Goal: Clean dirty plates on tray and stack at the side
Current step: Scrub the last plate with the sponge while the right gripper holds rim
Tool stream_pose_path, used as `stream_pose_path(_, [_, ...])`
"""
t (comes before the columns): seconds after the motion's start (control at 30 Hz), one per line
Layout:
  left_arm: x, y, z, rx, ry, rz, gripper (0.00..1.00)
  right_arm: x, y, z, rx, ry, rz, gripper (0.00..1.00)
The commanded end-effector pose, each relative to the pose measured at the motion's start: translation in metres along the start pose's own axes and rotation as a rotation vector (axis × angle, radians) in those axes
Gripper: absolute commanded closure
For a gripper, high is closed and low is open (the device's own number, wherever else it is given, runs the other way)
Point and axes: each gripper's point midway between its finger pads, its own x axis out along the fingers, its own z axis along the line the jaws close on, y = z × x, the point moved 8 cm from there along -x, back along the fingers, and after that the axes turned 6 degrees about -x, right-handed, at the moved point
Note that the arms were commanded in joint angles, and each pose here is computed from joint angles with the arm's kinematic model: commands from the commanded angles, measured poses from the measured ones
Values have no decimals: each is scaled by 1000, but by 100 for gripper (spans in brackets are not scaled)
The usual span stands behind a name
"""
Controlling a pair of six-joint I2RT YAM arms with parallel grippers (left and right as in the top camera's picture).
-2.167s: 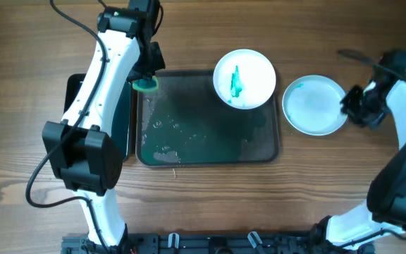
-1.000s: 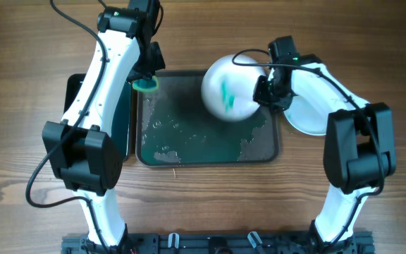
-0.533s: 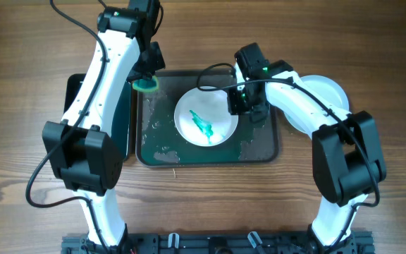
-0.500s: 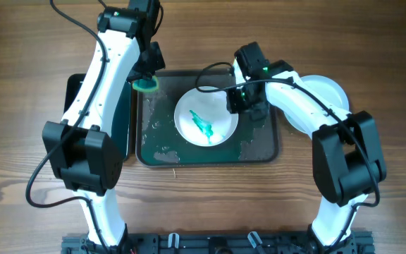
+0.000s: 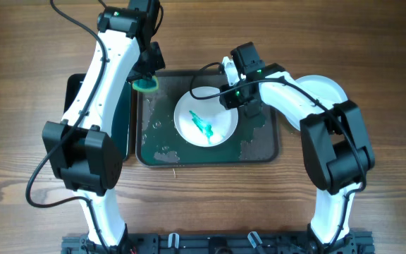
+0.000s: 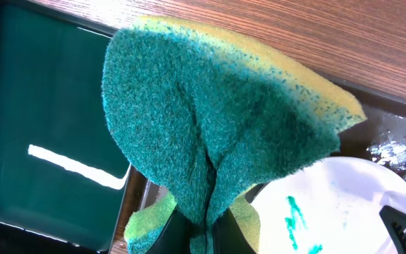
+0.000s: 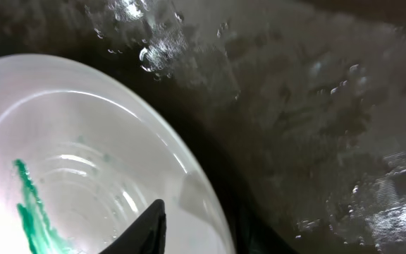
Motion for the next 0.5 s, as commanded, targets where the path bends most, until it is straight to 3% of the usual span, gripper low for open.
stream_pose_path(0.0, [-4,0,-1,-16,10,-3,96,8,5,0,103,-21,34,81])
stream_pose_path(0.07, [-3,1,-1,-15,6,4,96,8,11,0,191,-15,67,94])
stream_pose_path(0.1, [0,3,-1,-13,11,19,96,7,15,-2,263,9,89,96])
stream_pose_path(0.13, [3,6,-2,-12,21,39,96,7,20,-5,378,49,117,96])
stream_pose_path(0.27, [16,14,-6,-8,54,93,96,6,28,-4,530,71,162,96])
stream_pose_path(0.47, [52,48,-28,40,138,209,96,5,28,-6,536,72,160,96])
